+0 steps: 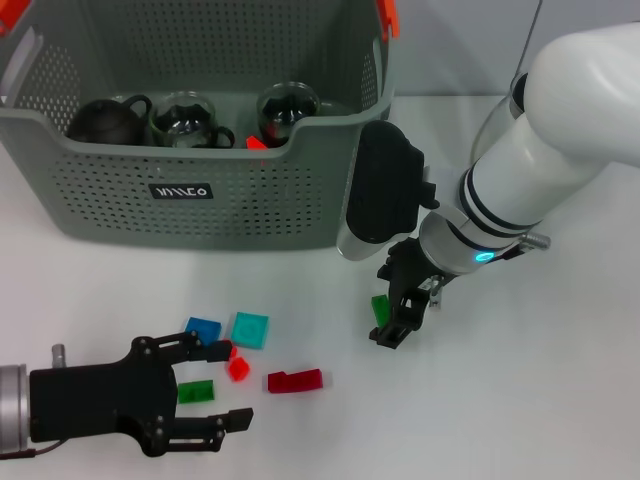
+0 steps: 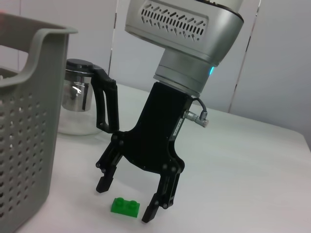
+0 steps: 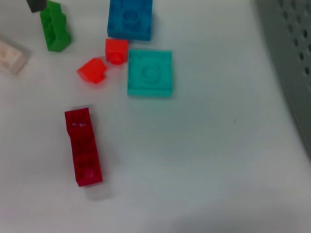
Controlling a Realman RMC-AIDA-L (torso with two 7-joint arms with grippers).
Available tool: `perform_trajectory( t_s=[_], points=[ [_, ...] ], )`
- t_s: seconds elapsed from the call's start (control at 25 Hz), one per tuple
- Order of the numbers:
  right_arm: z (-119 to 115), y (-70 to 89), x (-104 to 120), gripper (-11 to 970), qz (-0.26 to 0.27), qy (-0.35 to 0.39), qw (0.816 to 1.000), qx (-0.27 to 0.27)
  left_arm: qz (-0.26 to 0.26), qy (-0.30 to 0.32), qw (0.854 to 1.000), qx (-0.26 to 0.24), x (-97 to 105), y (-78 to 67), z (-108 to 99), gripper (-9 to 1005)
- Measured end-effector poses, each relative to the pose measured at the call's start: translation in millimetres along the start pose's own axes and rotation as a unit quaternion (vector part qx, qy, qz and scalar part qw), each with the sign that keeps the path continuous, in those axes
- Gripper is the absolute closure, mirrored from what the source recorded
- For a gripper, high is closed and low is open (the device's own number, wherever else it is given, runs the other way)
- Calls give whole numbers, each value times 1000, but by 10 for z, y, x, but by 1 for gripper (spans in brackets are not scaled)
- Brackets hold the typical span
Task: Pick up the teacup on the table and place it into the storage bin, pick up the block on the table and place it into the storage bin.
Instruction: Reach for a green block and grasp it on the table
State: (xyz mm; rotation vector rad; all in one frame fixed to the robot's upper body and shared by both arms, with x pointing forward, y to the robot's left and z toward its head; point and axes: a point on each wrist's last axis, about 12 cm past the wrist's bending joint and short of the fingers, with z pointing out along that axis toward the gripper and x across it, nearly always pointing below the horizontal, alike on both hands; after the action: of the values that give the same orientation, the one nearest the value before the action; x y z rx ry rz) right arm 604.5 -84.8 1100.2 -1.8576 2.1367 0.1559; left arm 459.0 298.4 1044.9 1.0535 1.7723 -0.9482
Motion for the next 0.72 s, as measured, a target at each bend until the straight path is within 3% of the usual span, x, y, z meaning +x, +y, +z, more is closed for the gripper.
perform_trajectory(
  t_s=[0.24,0.72],
  points=[
    [12,-1,3,99,6,-1,1000,1,0,1,1000,-1,4,2,-3,171],
    [25,1,12,445,8,1,1000,1,-1,1,1000,-2,6,1,-6,171]
  ],
)
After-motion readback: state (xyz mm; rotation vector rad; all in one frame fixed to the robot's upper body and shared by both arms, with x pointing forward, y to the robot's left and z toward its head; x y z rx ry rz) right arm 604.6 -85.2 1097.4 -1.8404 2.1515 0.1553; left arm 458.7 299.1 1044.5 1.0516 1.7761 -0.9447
